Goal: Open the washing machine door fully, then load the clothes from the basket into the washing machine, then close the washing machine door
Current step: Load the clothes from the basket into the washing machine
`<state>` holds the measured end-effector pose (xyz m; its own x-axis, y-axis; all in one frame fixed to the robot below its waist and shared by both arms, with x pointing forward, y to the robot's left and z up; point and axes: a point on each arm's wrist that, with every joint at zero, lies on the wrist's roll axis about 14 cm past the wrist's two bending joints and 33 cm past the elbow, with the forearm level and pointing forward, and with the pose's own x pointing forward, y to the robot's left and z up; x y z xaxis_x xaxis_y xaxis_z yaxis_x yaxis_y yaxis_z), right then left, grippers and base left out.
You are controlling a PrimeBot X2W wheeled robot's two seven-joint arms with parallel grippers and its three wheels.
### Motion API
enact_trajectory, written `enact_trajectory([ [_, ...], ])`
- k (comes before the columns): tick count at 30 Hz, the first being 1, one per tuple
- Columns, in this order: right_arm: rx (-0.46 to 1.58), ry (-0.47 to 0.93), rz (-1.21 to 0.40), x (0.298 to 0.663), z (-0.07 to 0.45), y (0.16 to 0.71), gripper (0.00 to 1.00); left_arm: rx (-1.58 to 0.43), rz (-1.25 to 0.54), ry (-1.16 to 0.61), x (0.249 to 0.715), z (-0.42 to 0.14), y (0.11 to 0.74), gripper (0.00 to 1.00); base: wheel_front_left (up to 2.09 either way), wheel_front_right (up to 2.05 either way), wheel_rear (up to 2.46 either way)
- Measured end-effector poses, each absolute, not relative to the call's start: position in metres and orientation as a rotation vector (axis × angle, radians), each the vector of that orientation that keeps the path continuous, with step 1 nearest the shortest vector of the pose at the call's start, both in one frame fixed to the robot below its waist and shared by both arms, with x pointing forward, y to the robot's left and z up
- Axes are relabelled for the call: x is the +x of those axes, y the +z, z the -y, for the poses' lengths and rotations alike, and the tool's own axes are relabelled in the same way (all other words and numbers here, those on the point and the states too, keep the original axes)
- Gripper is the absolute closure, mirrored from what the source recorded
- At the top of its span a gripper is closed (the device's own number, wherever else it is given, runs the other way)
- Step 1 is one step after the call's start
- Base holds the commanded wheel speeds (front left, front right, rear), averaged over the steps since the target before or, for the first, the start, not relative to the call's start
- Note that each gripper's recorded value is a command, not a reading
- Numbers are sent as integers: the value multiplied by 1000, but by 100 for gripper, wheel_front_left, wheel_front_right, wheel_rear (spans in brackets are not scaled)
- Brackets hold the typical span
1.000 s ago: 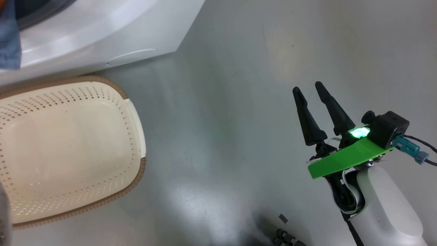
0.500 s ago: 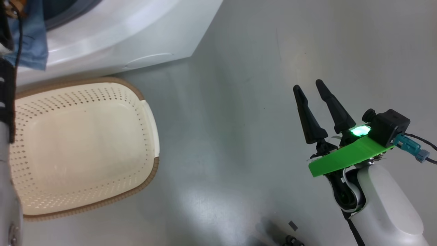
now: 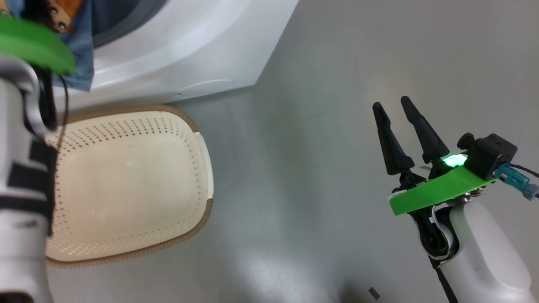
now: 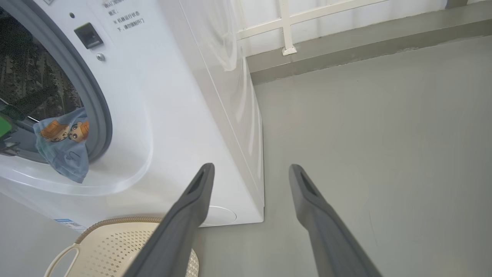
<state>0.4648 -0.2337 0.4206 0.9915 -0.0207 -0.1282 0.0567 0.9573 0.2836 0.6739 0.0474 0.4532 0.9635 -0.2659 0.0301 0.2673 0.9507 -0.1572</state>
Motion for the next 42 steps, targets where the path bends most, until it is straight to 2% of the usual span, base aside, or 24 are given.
enact_trajectory([
  [18,288,-9,-71,462,229,444,0,-204,36,-201,577,-91,451,0,0,0,0],
  [27,284,1,-28,462,229,460,0,-239,-39,-134,525,-109,429,0,0,0,0],
  [35,264,14,-3,463,229,469,0,-258,-59,-87,500,-120,428,0,0,0,0],
  [42,263,26,-6,462,225,468,0,-262,-46,-64,497,-126,434,0,0,0,0],
])
